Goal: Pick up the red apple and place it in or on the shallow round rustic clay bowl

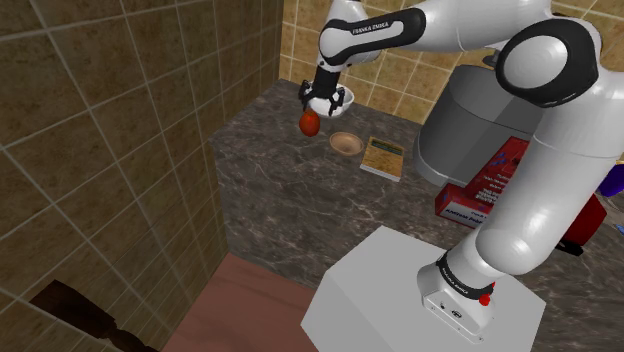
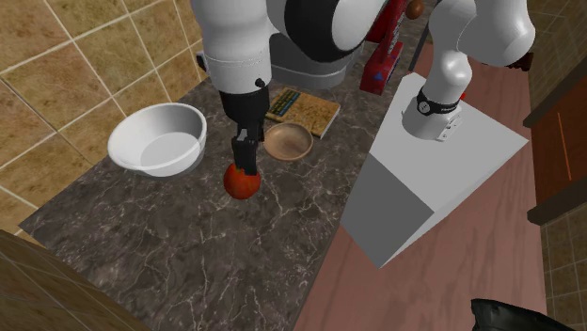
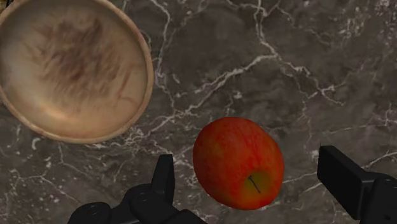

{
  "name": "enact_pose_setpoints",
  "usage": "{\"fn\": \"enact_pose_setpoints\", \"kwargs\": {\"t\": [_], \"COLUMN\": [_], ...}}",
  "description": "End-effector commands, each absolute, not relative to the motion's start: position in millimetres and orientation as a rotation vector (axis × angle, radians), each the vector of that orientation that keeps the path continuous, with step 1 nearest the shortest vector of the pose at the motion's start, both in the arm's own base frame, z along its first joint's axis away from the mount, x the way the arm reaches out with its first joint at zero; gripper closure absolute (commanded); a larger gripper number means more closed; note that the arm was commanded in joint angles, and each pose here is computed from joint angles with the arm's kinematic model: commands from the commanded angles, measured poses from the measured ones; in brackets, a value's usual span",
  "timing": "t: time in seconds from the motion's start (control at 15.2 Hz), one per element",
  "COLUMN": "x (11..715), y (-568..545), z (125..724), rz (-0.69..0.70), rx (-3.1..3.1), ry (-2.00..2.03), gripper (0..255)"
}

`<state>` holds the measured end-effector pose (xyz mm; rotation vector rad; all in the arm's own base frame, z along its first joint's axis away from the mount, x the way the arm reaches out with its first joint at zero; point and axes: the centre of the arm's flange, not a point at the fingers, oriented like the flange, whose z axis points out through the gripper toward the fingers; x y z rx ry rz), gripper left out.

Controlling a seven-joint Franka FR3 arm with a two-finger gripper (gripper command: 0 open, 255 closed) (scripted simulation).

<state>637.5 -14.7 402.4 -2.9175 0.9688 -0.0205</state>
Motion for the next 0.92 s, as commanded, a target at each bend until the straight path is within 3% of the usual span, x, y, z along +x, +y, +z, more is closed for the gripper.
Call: {"fn": "enact_pose_setpoints", "kwargs": {"t": [0.0, 0.86], "x": [657, 658], "y": [-18, -16], "z": [397, 357], "rz": [-0.032, -0.032], "rx": [-2.906, -2.906], "ry": [1.015, 1.015], "gripper": [0, 0]}}
